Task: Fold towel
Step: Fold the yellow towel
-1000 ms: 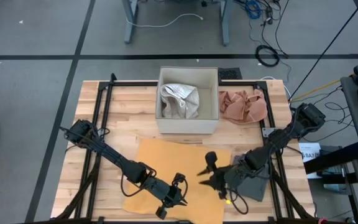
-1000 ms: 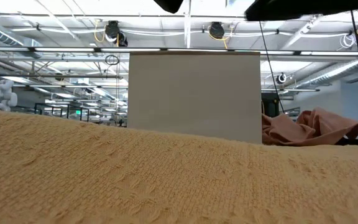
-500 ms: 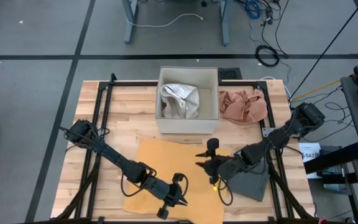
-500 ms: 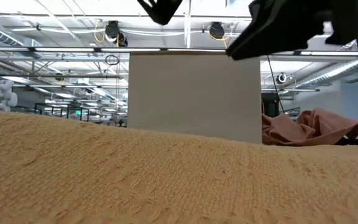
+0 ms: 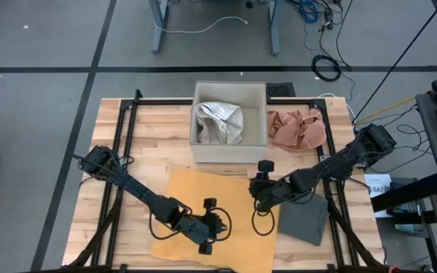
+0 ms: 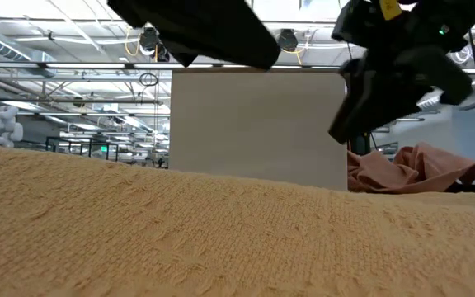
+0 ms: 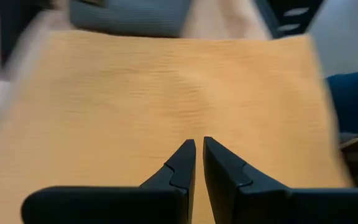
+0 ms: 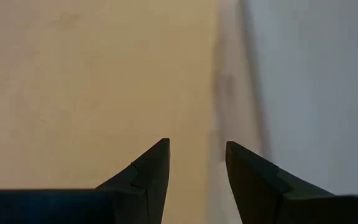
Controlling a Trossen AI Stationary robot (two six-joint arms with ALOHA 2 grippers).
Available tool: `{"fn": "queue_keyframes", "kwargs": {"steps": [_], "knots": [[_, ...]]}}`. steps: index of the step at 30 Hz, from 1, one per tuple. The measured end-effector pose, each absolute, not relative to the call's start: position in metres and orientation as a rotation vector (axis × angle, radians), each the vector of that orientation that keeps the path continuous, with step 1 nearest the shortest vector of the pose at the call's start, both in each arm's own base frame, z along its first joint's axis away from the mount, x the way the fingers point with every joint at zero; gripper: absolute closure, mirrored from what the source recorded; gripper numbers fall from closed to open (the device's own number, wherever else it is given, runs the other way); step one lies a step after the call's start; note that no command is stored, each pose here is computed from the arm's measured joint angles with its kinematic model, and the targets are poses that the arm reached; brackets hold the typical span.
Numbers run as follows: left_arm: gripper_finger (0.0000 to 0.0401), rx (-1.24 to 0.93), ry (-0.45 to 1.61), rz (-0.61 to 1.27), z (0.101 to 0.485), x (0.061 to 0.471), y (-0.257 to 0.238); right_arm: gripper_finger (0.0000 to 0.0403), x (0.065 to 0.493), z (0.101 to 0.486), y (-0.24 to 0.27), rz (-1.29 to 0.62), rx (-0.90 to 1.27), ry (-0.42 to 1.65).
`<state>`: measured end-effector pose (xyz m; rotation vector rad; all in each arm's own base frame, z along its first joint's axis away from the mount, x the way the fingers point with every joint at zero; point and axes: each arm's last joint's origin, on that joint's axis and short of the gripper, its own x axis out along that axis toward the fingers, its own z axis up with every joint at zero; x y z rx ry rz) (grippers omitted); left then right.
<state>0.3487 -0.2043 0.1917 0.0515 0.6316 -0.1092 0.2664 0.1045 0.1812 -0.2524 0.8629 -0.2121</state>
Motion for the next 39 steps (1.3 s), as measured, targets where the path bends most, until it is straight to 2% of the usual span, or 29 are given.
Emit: {"fn": "queue_keyframes", "kwargs": {"steps": [5,10,17,24,30,39], "knots": [[0.0364,0.148,0.629,-0.081,0.191,0.350,-0.200,0.0259,0.265,0.179,0.111,-0.020,-0.146,0.933],[0.0364,0.135,0.611,-0.071,0.190,0.355,-0.195,0.0259,0.260,0.179,0.127,0.167,-0.114,0.955],[0.0364,0.084,0.499,-0.275,0.160,0.379,-0.206,0.0259,0.242,0.174,0.144,0.221,-0.178,1.038],[0.0364,0.055,0.453,-0.342,0.130,0.398,-0.212,0.0259,0.226,0.168,0.141,0.106,-0.117,1.208],[0.0364,0.081,0.390,-0.428,0.137,0.408,-0.220,0.0259,0.221,0.165,0.130,-0.034,-0.039,1.298],[0.0364,0.132,0.376,-0.432,0.142,0.413,-0.218,0.0259,0.225,0.165,0.120,-0.147,0.087,1.308]]}}
